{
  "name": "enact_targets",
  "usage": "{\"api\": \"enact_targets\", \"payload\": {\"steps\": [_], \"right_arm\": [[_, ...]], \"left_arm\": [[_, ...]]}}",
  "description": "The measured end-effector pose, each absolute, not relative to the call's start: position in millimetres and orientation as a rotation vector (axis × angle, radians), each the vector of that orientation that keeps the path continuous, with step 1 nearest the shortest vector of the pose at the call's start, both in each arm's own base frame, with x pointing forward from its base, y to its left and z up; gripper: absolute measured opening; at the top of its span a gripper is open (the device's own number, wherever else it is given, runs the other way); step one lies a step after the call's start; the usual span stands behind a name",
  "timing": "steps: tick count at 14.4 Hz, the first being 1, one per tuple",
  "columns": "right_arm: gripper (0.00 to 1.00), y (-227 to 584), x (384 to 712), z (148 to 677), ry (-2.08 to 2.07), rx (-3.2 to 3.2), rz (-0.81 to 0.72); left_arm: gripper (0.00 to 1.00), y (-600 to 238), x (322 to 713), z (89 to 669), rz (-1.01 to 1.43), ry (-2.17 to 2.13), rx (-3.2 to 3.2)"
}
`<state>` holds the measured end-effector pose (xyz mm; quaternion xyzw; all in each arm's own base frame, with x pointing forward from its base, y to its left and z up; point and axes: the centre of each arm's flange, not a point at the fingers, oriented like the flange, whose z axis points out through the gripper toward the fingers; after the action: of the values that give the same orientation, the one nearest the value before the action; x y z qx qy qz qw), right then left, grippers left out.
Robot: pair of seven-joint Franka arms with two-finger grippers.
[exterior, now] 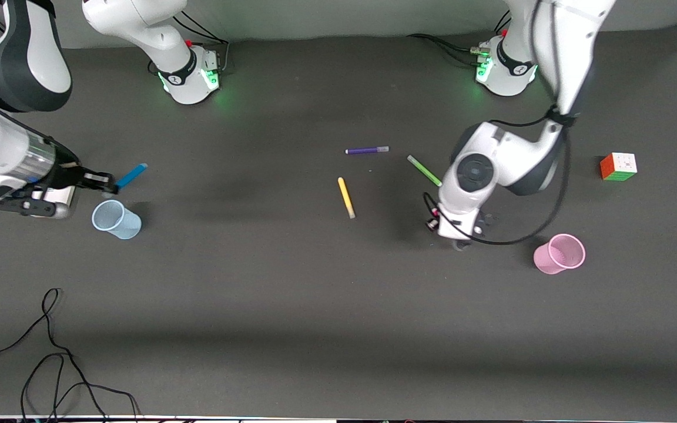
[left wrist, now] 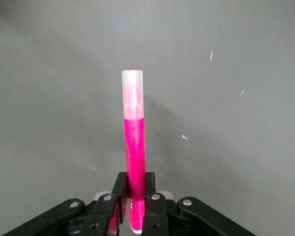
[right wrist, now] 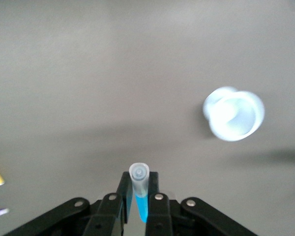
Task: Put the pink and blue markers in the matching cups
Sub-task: 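Carry the blue marker toward the blue cup while the left gripper carries pink, then drop the blue marker into the blue cup while the left gripper drops pink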
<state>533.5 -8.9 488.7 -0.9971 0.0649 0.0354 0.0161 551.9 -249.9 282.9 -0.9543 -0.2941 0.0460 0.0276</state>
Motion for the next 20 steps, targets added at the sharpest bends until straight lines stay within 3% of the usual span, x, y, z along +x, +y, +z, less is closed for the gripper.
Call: {"api": "enact_targets", "payload": {"steps": [5, 9, 16, 20], "right_arm": [[0.17, -63, 518, 476, -0.026, -3.151, -0.087], [0.17, -108, 499, 450, -0.163, -3.129, -0.208], [0.17, -144, 473, 390, -0.227, -3.133, -0.37], [0.17, -141, 476, 372, -0.239, -3.161, -0.424]], "left_arm": [[0.18, -103, 594, 395, 0.461, -0.638, -3.029], [0.18, -3, 598, 422, 0.654, -0.271, -3.091], [0.18, 20, 622, 350, 0.85, -0.018, -3.0], [0.18, 25, 640, 307, 0.957, 0.016, -2.966]]}}
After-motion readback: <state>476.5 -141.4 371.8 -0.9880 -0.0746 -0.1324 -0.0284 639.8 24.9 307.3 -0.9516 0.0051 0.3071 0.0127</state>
